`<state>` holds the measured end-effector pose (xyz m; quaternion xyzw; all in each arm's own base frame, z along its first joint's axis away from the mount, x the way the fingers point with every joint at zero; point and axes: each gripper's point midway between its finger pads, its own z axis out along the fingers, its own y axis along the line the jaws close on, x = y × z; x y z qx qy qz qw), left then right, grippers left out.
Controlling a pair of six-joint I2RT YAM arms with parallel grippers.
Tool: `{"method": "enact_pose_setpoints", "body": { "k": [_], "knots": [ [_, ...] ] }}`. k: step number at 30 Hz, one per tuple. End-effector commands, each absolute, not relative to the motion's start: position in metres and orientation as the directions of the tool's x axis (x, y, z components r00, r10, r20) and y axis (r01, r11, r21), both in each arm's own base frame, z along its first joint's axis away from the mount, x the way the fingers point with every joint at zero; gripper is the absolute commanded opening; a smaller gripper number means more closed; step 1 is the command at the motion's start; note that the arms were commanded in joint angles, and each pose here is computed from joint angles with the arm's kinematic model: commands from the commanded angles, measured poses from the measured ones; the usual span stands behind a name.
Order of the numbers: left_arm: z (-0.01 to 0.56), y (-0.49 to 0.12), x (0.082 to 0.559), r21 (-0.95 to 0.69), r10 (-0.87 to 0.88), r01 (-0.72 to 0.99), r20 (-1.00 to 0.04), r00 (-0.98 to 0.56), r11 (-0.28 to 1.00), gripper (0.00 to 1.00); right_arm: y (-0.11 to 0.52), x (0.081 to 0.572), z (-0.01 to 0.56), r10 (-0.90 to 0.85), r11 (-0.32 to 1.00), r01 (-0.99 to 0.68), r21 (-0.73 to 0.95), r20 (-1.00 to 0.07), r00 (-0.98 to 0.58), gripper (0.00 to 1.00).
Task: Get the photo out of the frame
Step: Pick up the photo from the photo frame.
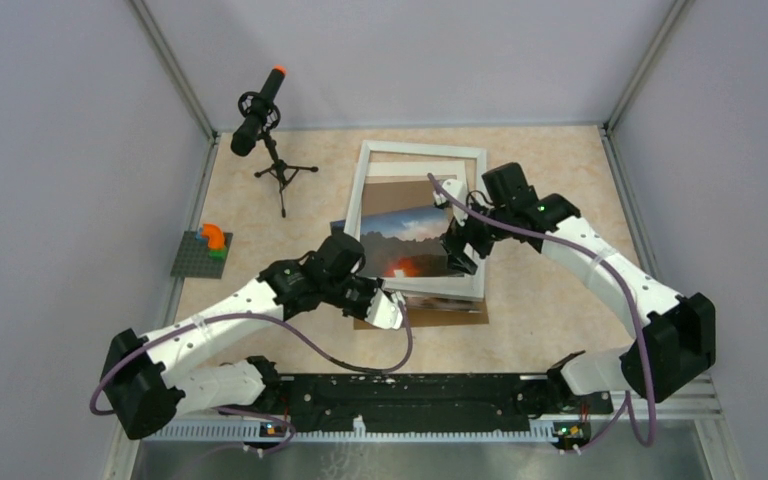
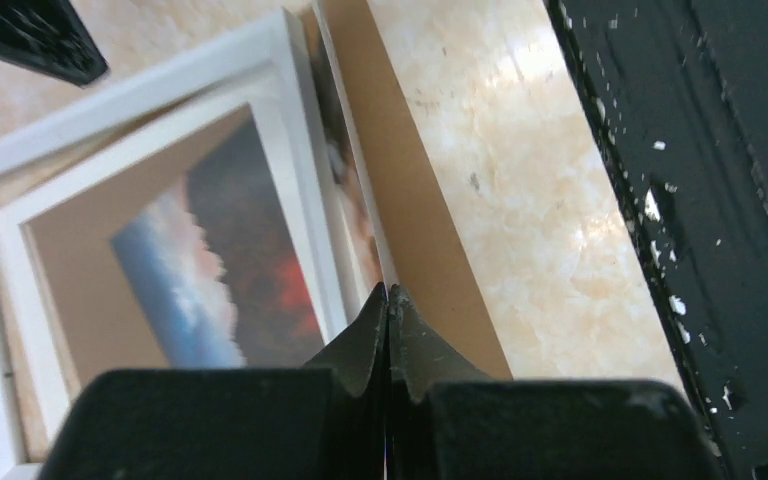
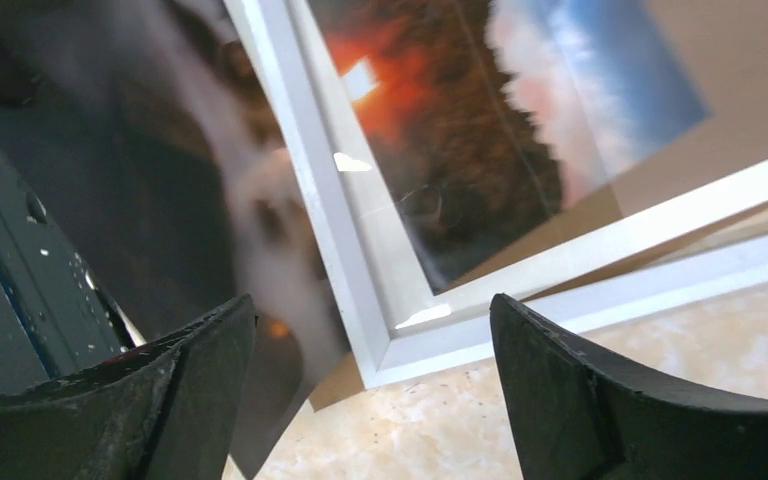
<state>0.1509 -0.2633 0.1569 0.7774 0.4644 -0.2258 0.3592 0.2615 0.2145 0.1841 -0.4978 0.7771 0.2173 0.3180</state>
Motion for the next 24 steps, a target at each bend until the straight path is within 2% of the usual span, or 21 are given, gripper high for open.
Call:
{"method": "enact_pose_setpoints", "body": {
  "k": [1,6,13,18,24],
  "knots": [
    [0.227,-0.268,0.128,0.302,0.473,0.911,-0.782,0.405,-0.281,0.00,0.204,0.271,0.228,-0.566,0.478,-0.878,0.009,-0.762,-0.316,0.97],
    [0.293,-0.268,0.129,0.372,0.418,0.899,-0.797,0.436,-0.229,0.00,0.179,0.299,0.260,-0.493,0.596,-0.802,-0.029,-0.802,-0.337,0.99],
    [0.374,-0.265,0.158,0.542,0.413,0.836,-0.744,0.525,-0.085,0.00,0.140,0.341,0.312,-0.352,0.753,-0.656,-0.049,-0.872,-0.339,0.99],
    [0.435,-0.263,0.184,0.645,0.389,0.759,-0.725,0.569,0.092,0.00,0.113,0.357,0.339,-0.270,0.818,-0.575,-0.031,-0.902,-0.336,0.99],
    [0.498,-0.262,0.216,0.733,0.366,0.615,-0.679,0.636,0.291,0.00,0.103,0.355,0.349,-0.245,0.836,-0.548,-0.032,-0.915,-0.321,0.99]
  ]
}}
